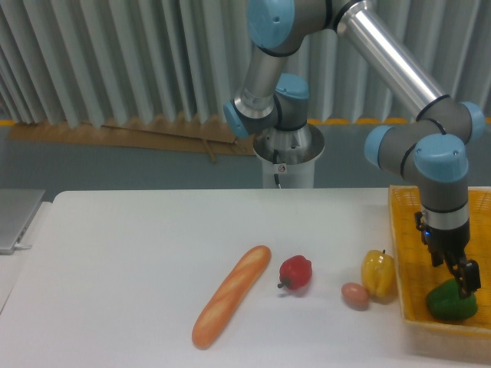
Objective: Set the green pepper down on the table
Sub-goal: 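Lower the gripper onto the green pepper in the basket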
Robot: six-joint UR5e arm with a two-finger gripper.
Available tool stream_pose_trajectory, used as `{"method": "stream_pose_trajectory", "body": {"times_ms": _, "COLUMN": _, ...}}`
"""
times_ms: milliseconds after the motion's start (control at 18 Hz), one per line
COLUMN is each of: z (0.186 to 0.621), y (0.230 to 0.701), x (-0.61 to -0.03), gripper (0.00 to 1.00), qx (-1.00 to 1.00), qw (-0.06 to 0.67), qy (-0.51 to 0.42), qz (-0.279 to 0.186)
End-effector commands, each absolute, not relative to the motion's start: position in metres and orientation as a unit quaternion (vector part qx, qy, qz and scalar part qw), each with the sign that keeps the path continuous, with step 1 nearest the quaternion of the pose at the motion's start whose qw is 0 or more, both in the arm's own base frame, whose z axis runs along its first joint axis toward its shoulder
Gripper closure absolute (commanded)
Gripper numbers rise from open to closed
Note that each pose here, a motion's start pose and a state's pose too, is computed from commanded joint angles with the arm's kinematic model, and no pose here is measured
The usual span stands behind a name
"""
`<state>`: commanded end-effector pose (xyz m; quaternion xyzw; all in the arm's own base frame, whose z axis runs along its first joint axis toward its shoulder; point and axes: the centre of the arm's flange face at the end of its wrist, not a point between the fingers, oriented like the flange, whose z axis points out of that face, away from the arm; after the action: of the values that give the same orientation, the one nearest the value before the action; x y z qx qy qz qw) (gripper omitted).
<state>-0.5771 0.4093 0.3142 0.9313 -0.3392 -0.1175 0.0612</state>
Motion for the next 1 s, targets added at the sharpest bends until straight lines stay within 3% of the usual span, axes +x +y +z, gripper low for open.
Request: {"method": "stream_pose_trajectory", "body": {"times_ms": 1000, "z": 0.289, "y": 0.402, "x": -0.591, "gripper": 0.0, "qx": 0.936, "qw": 0.064, "qy": -0.332, "qz": -0.101}}
